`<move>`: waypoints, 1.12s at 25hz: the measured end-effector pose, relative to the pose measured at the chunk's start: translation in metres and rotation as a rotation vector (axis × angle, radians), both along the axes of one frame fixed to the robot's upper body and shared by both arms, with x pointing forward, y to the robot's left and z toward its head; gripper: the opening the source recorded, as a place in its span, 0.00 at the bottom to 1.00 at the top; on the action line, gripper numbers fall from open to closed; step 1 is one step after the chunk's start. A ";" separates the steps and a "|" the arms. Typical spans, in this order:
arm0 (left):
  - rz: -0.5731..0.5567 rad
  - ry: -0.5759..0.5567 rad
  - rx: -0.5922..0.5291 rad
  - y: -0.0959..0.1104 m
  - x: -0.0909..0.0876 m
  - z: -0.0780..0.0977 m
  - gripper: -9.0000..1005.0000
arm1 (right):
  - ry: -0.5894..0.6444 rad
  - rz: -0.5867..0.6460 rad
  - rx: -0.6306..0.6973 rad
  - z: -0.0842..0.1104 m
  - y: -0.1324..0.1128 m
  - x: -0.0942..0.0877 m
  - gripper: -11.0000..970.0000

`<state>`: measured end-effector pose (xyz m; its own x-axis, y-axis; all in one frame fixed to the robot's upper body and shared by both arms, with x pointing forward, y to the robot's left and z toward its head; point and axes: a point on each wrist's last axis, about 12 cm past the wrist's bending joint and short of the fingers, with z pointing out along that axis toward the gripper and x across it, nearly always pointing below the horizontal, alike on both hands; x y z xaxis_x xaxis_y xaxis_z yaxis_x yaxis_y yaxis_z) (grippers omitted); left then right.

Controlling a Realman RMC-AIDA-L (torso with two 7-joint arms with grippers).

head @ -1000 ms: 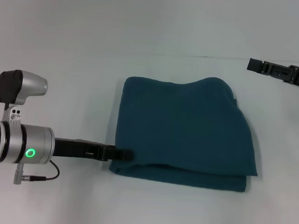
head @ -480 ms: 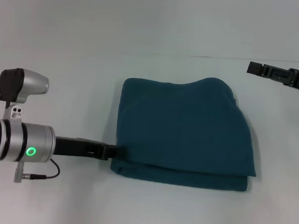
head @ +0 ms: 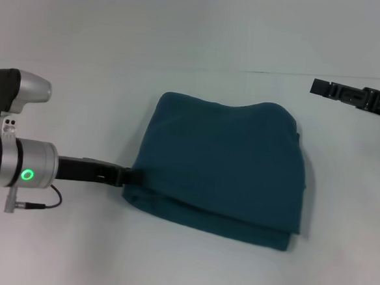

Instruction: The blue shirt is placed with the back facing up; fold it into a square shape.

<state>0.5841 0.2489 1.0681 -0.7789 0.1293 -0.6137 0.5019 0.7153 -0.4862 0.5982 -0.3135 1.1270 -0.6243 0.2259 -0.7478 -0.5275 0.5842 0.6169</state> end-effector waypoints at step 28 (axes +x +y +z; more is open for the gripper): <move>-0.041 0.035 -0.079 0.025 -0.036 -0.004 0.10 | -0.009 0.002 -0.010 0.000 0.001 0.001 0.72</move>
<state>0.5485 0.2737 1.0637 -0.7949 0.1136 -0.5960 0.5116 0.6536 -0.5577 0.5987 -0.3125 1.1267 -0.6180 0.2171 -0.7556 -0.5343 0.5891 0.6062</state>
